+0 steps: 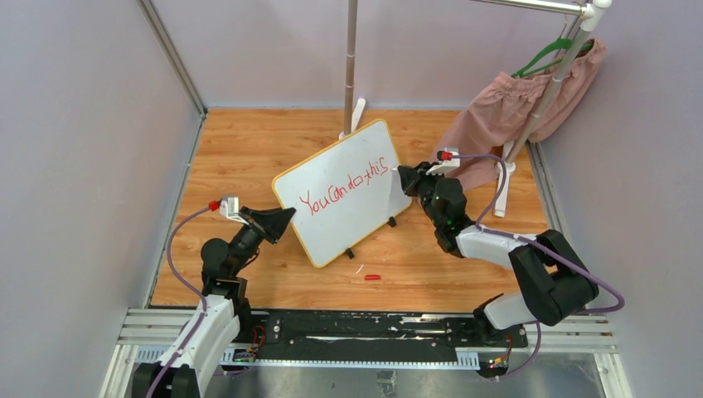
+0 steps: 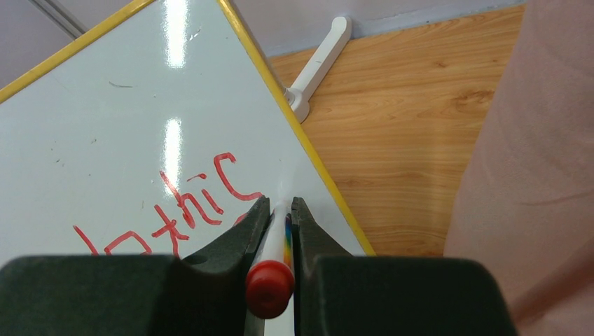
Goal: Write a sentence on the whiteboard
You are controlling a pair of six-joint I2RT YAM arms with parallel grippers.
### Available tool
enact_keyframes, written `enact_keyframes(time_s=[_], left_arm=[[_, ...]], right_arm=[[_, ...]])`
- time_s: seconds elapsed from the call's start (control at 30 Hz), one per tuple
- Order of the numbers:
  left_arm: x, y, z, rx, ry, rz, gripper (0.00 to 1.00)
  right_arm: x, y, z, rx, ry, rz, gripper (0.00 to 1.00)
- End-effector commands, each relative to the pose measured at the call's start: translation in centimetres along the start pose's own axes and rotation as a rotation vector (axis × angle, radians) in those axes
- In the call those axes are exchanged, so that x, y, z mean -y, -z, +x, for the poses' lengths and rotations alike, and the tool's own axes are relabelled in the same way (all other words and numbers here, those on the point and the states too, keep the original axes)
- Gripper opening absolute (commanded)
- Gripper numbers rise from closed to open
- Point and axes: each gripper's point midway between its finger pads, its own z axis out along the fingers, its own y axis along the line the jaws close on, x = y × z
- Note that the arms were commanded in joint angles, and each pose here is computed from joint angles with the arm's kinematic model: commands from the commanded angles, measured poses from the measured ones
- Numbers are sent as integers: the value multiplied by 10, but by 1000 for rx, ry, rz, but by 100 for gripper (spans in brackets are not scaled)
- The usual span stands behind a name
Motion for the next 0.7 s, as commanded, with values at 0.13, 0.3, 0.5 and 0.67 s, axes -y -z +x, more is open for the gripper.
enact_keyframes(time_s=[0.13, 0.3, 0.5, 0.67], left_arm=[[-38, 29, 62, -116, 50, -113, 0], [-37, 29, 62, -117, 52, -110, 0], [-36, 29, 63, -120, 50, -103, 0], [-35, 29, 63, -120, 51, -99, 0]], right_arm=[[4, -5, -18, 54, -16, 12, 0], [6, -7, -14, 49, -21, 13, 0], [6, -10, -11, 41, -22, 6, 0], [7, -13, -6, 30, -23, 7, 0]])
